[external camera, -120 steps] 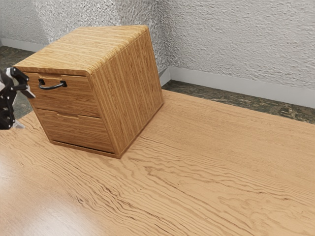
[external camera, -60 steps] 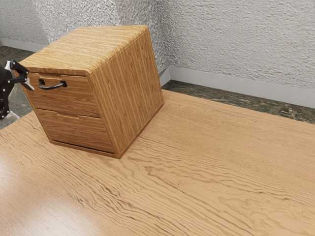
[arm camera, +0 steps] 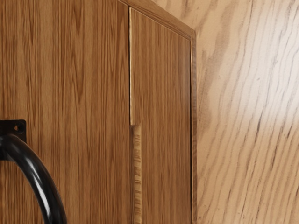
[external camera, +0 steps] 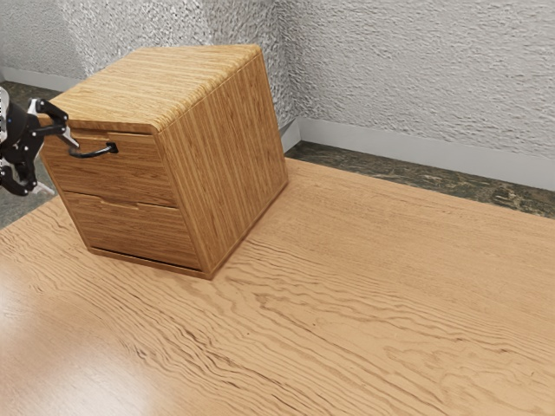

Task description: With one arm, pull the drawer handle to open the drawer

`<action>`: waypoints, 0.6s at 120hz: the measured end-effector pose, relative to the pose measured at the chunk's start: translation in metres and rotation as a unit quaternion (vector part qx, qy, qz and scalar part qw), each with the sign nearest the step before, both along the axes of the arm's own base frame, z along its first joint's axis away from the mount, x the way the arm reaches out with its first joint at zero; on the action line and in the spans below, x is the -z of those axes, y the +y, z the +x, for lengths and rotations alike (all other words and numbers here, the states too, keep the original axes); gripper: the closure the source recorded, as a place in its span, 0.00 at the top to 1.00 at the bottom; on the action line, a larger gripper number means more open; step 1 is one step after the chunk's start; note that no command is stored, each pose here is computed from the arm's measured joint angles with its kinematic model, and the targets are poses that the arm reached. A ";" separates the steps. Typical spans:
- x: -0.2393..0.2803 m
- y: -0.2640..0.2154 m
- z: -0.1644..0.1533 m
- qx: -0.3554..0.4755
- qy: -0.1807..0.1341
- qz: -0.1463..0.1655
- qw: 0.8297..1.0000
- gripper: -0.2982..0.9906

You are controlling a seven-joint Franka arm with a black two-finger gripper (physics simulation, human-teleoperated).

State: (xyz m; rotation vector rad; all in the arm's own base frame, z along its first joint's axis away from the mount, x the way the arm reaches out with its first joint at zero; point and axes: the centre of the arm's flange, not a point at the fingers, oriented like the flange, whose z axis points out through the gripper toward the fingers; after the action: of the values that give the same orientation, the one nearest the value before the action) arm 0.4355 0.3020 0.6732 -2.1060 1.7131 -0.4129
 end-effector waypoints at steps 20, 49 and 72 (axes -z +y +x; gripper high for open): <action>0.009 0.010 0.011 0.006 -0.006 -0.002 1.000 0.77; 0.023 0.024 0.014 0.007 -0.008 -0.006 1.000 0.77; 0.028 0.026 0.018 0.012 -0.013 -0.007 1.000 0.77</action>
State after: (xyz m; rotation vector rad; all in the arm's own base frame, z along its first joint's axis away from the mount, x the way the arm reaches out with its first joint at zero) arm 0.4535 0.3277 0.6453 -2.0834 1.7277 -0.4586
